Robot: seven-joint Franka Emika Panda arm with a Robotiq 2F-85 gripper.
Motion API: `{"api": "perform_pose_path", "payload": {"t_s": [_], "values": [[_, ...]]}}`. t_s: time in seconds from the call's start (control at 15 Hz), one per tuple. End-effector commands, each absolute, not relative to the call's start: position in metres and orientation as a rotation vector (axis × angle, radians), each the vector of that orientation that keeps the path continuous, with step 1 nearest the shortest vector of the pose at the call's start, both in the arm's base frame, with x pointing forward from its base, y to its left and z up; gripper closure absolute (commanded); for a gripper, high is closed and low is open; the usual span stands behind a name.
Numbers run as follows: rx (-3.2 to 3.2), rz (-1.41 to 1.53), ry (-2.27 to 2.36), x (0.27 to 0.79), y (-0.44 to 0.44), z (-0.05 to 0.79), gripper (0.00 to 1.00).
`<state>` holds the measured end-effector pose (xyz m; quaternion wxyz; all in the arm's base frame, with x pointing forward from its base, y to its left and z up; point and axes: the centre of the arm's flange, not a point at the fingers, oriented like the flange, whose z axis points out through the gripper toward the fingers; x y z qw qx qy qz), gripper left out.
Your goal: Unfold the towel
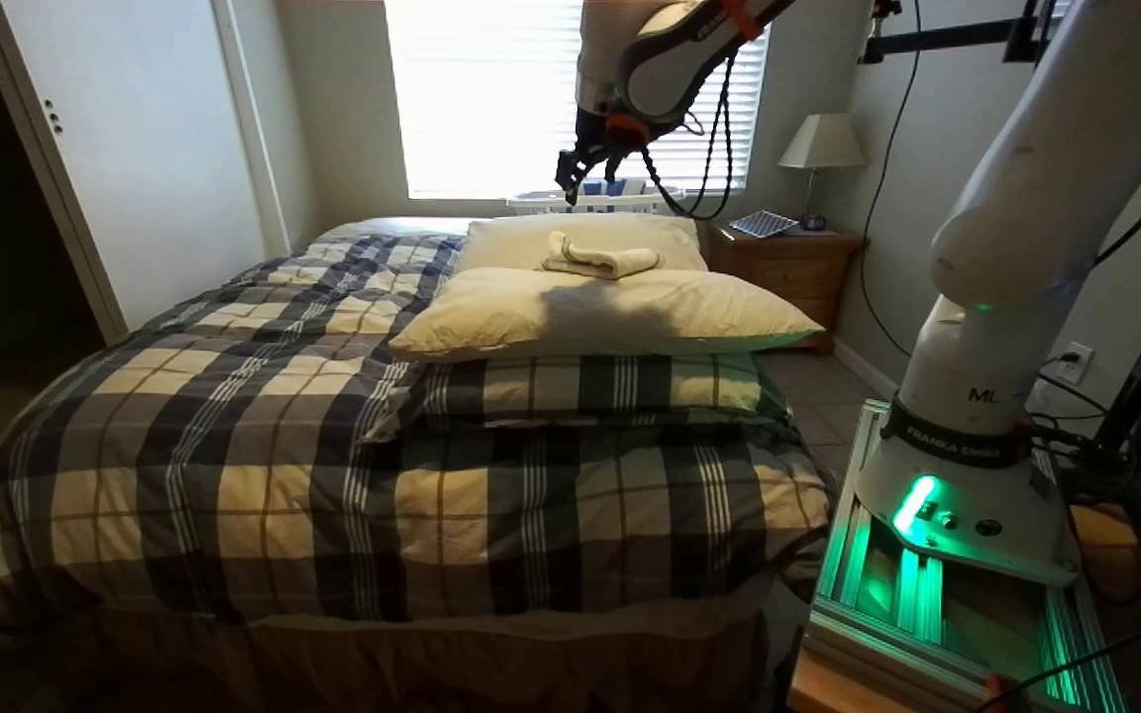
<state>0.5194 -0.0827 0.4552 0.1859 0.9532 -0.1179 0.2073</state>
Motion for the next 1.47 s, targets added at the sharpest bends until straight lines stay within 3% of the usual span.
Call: {"api": "perform_pose_path", "payload": {"t_s": [0.0,0.07,0.6,1.4], "values": [[2.658,0.598,-0.408,0.565,-0.109,0.443,0.0],[2.676,0.575,-0.373,0.535,-0.101,0.448,0.0],[2.681,0.572,-0.371,0.541,-0.102,0.445,0.0],[2.827,0.416,-0.602,0.643,-0.16,0.414,0.0]]}}
